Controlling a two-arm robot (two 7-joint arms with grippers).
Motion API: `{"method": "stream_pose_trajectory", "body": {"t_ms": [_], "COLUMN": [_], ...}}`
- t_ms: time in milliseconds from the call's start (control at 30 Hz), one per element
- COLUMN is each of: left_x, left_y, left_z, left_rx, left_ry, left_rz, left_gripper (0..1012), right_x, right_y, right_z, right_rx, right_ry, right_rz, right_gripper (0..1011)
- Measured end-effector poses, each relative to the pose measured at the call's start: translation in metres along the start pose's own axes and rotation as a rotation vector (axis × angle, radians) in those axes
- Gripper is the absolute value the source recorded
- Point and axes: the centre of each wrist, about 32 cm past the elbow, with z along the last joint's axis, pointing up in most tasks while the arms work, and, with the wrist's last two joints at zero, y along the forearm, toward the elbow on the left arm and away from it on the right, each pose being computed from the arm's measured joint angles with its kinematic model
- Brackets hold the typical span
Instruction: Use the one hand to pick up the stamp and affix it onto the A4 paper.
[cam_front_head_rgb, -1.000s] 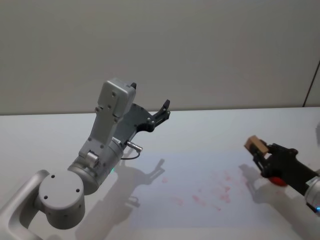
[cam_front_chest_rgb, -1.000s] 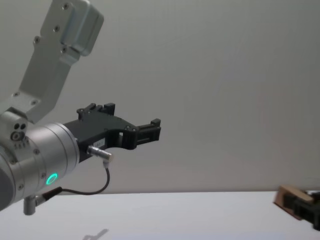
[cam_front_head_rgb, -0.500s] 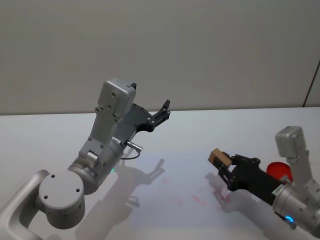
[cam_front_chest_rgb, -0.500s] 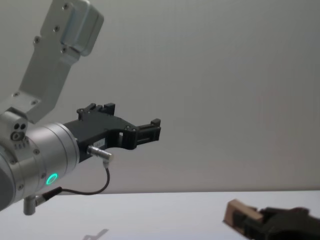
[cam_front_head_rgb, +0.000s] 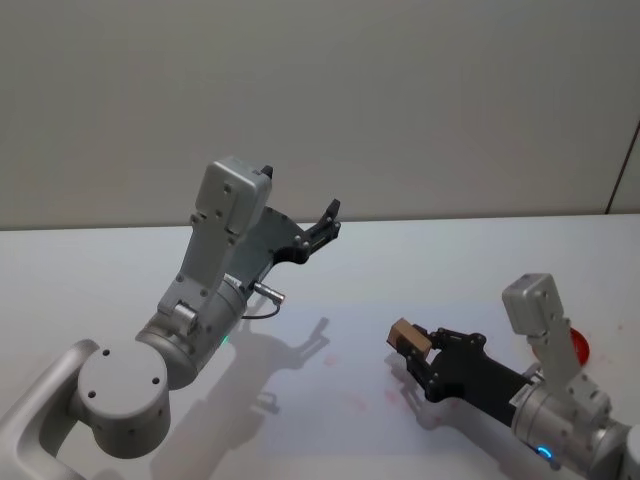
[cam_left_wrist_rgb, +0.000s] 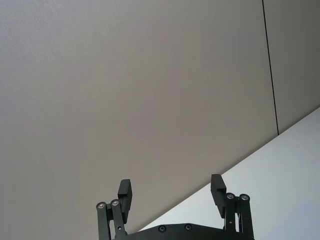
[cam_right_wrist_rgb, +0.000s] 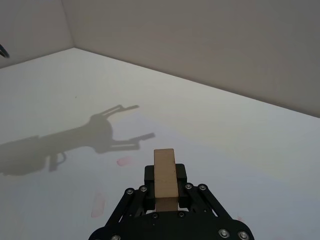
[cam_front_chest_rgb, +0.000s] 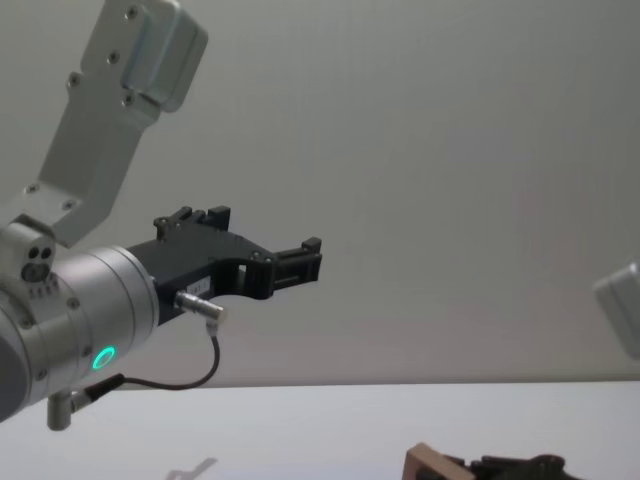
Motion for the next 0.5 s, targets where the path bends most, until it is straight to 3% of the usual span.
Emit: {"method": "stream_pose_trajectory", "body": {"t_ms": [500], "left_x": [0.0], "left_y": [0.0], "left_z": [0.0], "left_rx": [0.0], "left_ry": [0.0], "left_rz": [0.0], "left_gripper": [1001], "right_x": [-0.002], "right_y": [0.007], "right_z": [-0.014], "right_rx": [-0.031], "right_ry": [-0.042], "right_rz": [0.004], "right_gripper": [221]}}
